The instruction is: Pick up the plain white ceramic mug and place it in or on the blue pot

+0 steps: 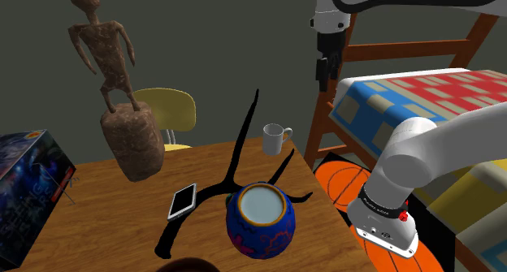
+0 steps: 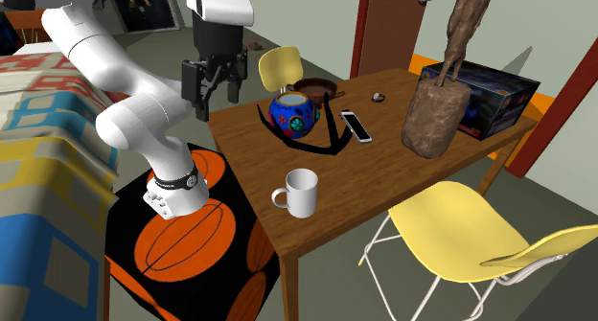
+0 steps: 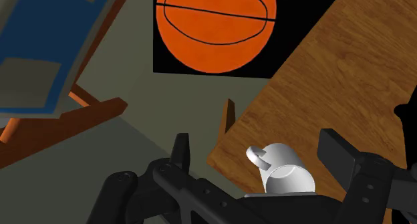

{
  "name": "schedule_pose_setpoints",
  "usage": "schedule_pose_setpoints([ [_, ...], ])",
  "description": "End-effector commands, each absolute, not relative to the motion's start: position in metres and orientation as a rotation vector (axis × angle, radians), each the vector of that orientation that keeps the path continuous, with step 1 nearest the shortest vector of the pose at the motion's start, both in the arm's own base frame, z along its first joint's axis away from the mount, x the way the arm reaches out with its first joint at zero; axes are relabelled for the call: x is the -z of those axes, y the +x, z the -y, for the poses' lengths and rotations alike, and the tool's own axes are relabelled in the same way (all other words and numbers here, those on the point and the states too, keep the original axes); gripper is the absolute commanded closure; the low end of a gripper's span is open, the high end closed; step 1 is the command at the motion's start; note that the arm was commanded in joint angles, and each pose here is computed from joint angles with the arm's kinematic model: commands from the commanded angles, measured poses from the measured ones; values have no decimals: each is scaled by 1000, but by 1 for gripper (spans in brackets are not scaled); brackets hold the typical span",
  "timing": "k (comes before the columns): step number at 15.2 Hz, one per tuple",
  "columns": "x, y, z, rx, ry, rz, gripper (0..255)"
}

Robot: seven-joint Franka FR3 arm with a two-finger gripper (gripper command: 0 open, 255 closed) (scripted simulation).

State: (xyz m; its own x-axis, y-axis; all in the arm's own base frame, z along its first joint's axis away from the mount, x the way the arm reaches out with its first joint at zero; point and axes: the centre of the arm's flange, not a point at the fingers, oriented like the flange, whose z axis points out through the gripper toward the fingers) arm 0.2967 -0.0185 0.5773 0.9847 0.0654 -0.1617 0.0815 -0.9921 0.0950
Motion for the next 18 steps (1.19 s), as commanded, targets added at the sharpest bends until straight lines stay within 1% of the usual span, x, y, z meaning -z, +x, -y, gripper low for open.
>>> schedule_pose_setpoints([
  [1, -577, 297, 19, 242, 3028, -112, 0],
  [18, -419, 420, -66, 264, 3088, 421, 0],
])
